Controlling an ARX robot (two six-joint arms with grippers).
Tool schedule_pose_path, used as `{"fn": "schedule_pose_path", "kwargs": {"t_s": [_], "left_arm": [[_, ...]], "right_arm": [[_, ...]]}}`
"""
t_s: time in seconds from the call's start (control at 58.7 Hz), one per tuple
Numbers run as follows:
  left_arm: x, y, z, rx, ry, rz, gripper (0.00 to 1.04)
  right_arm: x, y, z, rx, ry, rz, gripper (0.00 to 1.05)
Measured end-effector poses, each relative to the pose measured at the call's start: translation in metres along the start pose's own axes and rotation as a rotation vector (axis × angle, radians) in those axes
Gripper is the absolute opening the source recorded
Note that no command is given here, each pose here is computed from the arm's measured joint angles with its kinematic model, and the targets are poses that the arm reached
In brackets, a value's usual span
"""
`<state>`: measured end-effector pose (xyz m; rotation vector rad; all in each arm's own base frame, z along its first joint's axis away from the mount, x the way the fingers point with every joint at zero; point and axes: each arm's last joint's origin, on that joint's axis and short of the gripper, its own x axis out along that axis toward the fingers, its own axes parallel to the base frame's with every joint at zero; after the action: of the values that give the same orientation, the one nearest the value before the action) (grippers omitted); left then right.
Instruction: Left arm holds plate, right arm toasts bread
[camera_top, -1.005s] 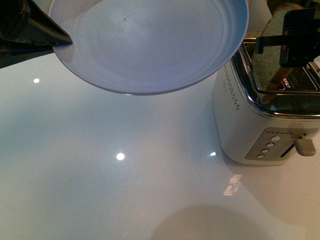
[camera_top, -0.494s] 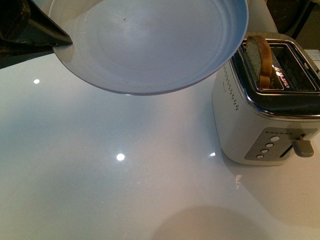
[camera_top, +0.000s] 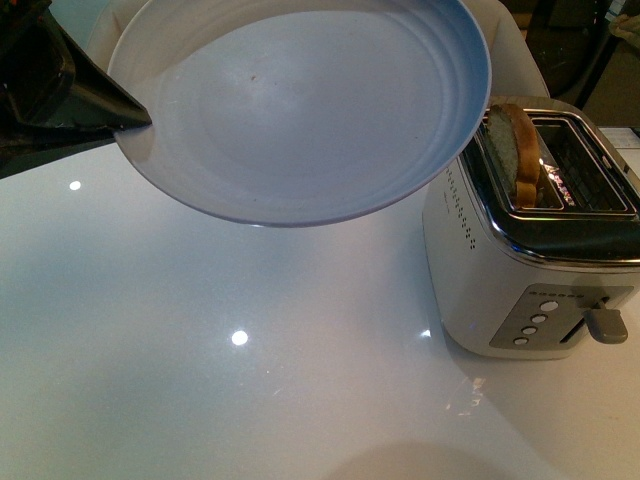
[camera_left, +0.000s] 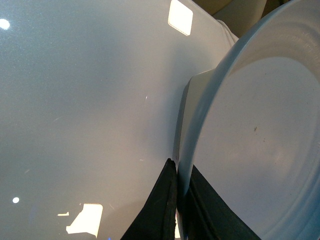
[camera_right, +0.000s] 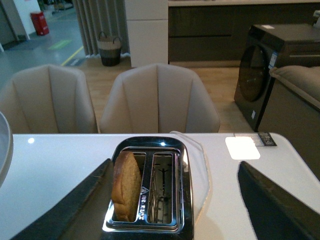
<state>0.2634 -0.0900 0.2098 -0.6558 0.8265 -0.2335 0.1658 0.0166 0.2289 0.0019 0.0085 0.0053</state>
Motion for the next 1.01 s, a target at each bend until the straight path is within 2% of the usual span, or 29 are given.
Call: {"fn": "schedule_pose_path", "kwargs": {"t_s": [0.102, 0.375, 1.005], "left_arm": [[0.000, 0.000, 0.000, 0.000, 0.000, -0.001, 0.03], [0.000, 0.000, 0.000, 0.000, 0.000, -0.001, 0.03], [0.000, 0.000, 0.000, 0.000, -0.001, 0.000, 0.03]], "right_arm": [[-0.011, -0.005, -0.017, 0.001, 0.002, 0.000, 0.46], [-0.025, -0.016, -0.034, 0.001, -0.003, -0.003, 0.02], [-0.048, -0.016, -0.056, 0.001, -0.026, -0.005, 0.02]]}}
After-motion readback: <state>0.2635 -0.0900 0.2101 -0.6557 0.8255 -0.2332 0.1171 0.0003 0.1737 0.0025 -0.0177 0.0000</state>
